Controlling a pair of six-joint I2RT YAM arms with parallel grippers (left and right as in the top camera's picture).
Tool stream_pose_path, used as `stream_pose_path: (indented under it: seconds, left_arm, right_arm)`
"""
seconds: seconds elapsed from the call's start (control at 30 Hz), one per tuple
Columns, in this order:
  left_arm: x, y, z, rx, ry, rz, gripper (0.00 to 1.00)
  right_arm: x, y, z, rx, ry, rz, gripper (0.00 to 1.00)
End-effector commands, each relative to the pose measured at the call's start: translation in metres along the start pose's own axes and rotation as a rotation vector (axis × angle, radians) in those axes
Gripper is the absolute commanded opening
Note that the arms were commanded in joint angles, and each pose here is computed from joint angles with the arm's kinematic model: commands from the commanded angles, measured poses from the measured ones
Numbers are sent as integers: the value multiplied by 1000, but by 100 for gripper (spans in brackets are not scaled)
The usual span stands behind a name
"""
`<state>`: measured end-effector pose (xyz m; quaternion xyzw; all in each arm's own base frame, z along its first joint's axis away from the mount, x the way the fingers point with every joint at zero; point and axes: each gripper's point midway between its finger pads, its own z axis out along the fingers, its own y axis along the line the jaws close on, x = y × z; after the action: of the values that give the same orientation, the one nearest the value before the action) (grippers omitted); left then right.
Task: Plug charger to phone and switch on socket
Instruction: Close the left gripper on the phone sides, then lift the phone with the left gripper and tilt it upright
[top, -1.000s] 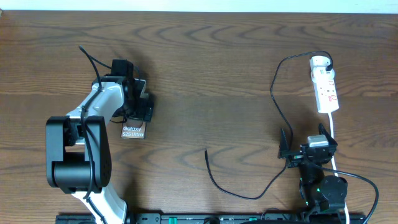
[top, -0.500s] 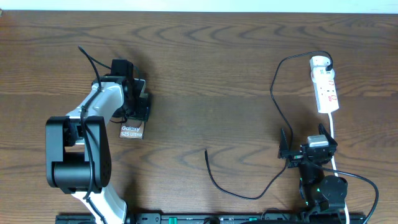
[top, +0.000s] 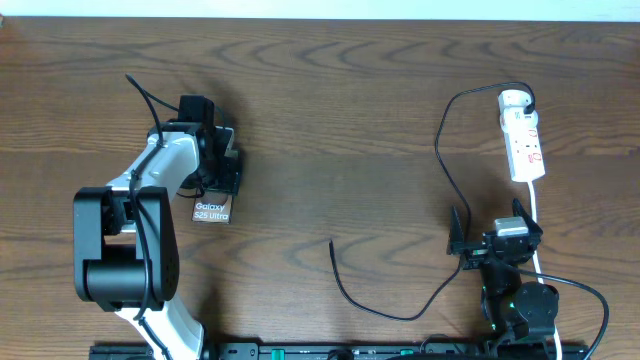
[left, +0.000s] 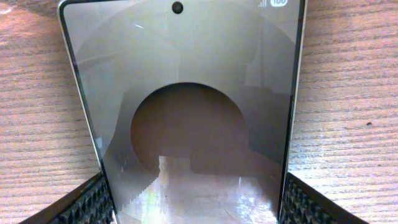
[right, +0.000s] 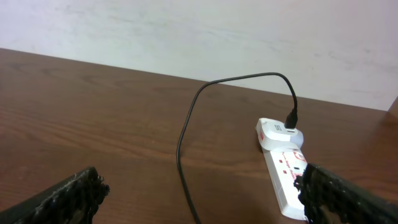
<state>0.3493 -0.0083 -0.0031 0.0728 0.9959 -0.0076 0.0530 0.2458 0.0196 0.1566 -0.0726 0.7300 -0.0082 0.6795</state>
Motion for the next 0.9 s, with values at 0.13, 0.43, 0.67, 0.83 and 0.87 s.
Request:
stream_pose_path:
  seconds: [0.13,0.43,0.67,0.83,0.87]
  left_arm:
    - [16,-7,10,36,55,-11,7]
    - [16,-10,10,55,52,-12,7]
    - [13,-13,8,73,44,-16,7]
    - [7,-13,-1,75,32,-23,7]
    - [5,-13,-4,74,25,-23,7]
  right_arm:
    - [1,-2,0,11,4,11,99]
    - [1,-2,0,11,4,11,99]
    - [1,-2,0,11,4,11,99]
    - [1,-2,0,11,4,11,99]
    - [1,-2,0,11,4,11,99]
